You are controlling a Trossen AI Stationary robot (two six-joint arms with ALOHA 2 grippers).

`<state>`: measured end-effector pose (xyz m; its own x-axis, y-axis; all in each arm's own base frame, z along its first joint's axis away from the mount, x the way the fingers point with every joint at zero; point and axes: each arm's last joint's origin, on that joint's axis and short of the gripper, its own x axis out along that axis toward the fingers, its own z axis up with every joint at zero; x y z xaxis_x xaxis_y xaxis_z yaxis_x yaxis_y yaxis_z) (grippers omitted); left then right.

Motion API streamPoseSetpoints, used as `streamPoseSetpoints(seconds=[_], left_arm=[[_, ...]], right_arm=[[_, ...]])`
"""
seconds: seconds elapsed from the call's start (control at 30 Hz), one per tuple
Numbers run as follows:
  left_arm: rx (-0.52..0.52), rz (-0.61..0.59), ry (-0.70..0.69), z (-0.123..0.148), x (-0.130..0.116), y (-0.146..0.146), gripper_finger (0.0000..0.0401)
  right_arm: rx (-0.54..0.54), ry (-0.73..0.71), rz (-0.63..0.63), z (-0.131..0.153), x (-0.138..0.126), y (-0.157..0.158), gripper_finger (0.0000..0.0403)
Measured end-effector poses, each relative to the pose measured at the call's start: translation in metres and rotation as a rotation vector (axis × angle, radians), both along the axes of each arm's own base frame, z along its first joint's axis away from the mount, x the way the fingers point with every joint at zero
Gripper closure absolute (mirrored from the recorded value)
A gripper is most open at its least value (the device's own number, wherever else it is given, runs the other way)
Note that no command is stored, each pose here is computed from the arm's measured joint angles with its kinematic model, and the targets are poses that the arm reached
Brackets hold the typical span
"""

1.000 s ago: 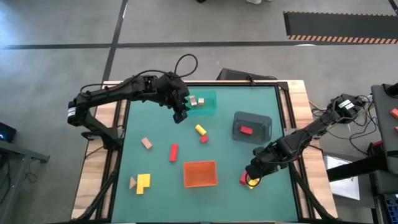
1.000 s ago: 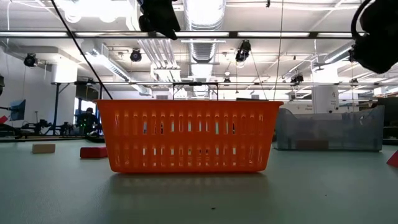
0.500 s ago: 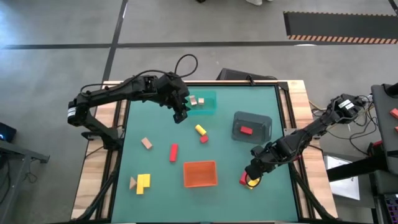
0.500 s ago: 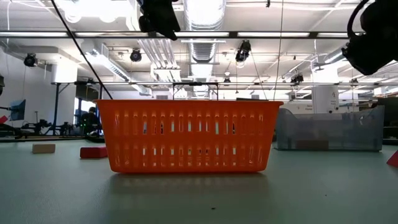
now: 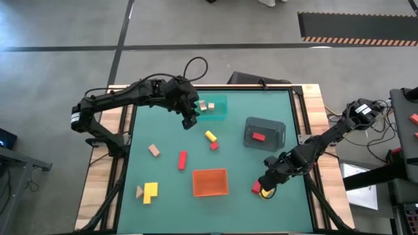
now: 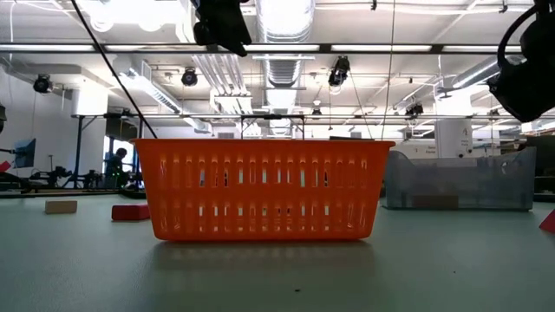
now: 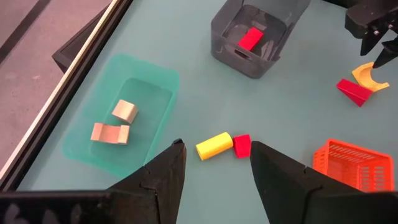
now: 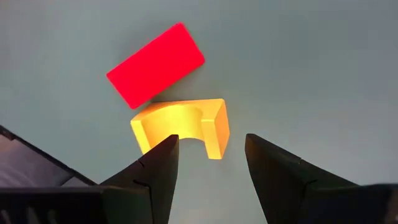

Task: Sort & place blocks by color
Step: Put the yellow block into the orange bin

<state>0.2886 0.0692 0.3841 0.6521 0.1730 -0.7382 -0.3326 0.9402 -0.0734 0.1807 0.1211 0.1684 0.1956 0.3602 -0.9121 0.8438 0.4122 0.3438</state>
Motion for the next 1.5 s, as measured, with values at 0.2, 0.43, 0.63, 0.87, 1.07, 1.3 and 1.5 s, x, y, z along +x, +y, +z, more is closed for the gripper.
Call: streamPoseSetpoints(seconds=[0.2,0.43,0.63,0.87,1.07,1.3,1.5], left_arm=[[0.014,0.013,0.004,0.000,0.000,0.001,0.0237],[0.014,0.013,0.003,0.000,0.000,0.001,0.0237],[0.015,0.014,0.004,0.000,0.000,0.001,0.0237],[0.016,0.015,0.004,0.000,0.000,0.001,0.0237],[0.016,0.016,0.004,0.000,0.000,0.001,0.0237],[0.001,0.029,-0.005,0.001,-0.001,-0.001,0.0237],[0.005,0.001,-0.030,0.008,-0.006,-0.011,0.0237]], right_arm=[[-0.006,0.012,0.032,-0.015,0.008,0.007,0.0227],[-0.016,0.010,0.053,-0.019,0.016,0.012,0.0232],[-0.013,0.012,0.061,-0.019,0.016,0.013,0.0286],[-0.013,0.004,0.079,-0.019,0.016,0.013,0.0371],[-0.024,0.012,0.119,-0.014,0.011,0.009,0.0384],[0.021,-0.032,0.099,0.011,-0.002,0.001,0.0385],[0.043,-0.072,0.021,0.039,-0.007,-0.004,0.0385]])
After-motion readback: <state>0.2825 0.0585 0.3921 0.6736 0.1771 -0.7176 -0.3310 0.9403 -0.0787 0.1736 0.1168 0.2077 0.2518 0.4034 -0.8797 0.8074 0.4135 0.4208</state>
